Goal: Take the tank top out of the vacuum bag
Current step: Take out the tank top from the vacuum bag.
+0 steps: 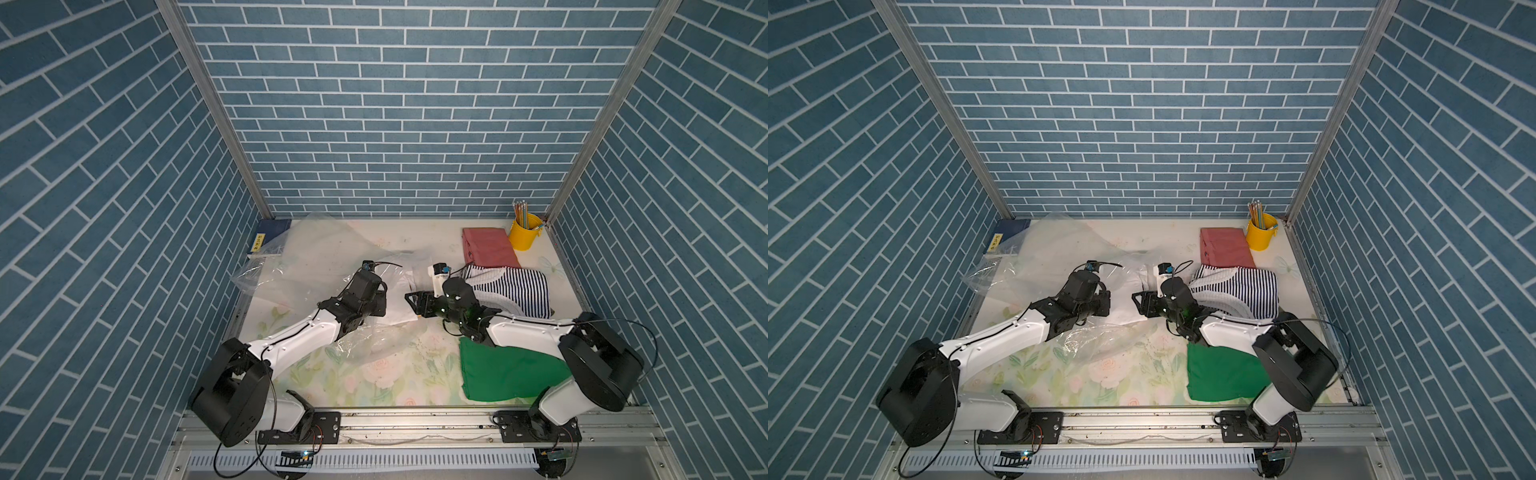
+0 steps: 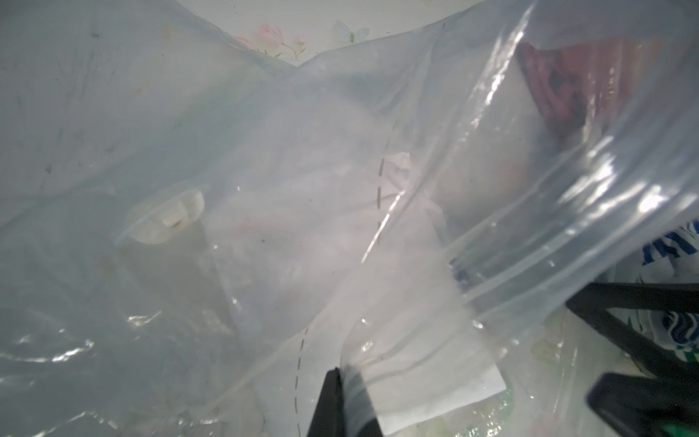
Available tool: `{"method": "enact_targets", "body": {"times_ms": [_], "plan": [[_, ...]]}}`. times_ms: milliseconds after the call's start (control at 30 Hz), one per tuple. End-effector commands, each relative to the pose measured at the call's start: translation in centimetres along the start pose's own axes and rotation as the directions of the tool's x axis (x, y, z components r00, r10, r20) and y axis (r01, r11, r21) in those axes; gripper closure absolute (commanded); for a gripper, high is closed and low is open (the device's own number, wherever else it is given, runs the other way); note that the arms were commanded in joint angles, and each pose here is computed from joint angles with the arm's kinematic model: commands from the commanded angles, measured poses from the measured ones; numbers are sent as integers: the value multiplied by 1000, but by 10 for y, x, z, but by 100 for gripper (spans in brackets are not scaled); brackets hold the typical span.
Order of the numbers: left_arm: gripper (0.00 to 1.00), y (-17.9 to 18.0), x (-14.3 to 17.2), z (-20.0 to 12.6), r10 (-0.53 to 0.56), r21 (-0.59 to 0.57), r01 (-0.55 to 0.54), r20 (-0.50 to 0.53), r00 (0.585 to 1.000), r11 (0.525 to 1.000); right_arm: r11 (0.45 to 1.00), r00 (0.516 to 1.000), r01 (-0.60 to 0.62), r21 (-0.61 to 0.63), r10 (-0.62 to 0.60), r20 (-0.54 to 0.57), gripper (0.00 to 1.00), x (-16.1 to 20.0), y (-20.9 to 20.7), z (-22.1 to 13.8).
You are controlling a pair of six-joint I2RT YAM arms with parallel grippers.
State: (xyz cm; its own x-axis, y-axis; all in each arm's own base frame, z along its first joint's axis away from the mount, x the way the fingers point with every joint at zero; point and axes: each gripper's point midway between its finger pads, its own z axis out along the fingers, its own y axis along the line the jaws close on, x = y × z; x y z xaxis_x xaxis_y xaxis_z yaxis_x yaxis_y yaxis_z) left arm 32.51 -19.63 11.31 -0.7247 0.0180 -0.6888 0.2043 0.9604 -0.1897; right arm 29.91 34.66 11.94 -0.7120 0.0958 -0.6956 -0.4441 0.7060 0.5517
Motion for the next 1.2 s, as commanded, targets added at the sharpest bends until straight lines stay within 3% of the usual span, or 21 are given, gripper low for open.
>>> {"method": "enact_targets", "body": {"times_ms": [0, 267, 367, 467, 533, 567, 800, 967, 1167], "plan": [[100, 1, 3, 3, 40, 1, -40, -29, 999, 999, 998, 1000, -15, 60, 14, 22, 38, 4, -14, 18], [100, -1, 10, 10, 48, 16, -47, -49, 998, 999, 964, 993, -43, 263, 71, -98, 34, 56, -72, 33], [100, -1, 11, 10, 48, 18, -47, -51, 998, 999, 961, 985, -61, 271, 102, -141, 34, 67, -78, 36], [100, -2, 9, 9, 52, 20, -51, -46, 998, 999, 969, 984, -52, 243, 92, -155, 63, 63, -72, 44], [100, -1, 9, 9, 52, 16, -51, -45, 998, 999, 973, 986, -36, 229, 72, -149, 93, 55, -67, 47], [100, -1, 8, 9, 53, 15, -52, -44, 998, 999, 974, 987, -30, 224, 65, -148, 100, 51, -66, 47], [100, 0, 6, 8, 55, 6, -55, -38, 998, 998, 991, 999, 11, 136, -4, -53, 100, -2, -49, 30], [100, 0, 5, 7, 51, 4, -51, -36, 998, 999, 999, 998, -49, -15, 49, 44, 100, -33, -24, 12], [100, -1, 5, 6, 46, 12, -46, -37, 998, 999, 990, 991, -106, 92, 113, -70, 100, 3, -53, 23]]}}
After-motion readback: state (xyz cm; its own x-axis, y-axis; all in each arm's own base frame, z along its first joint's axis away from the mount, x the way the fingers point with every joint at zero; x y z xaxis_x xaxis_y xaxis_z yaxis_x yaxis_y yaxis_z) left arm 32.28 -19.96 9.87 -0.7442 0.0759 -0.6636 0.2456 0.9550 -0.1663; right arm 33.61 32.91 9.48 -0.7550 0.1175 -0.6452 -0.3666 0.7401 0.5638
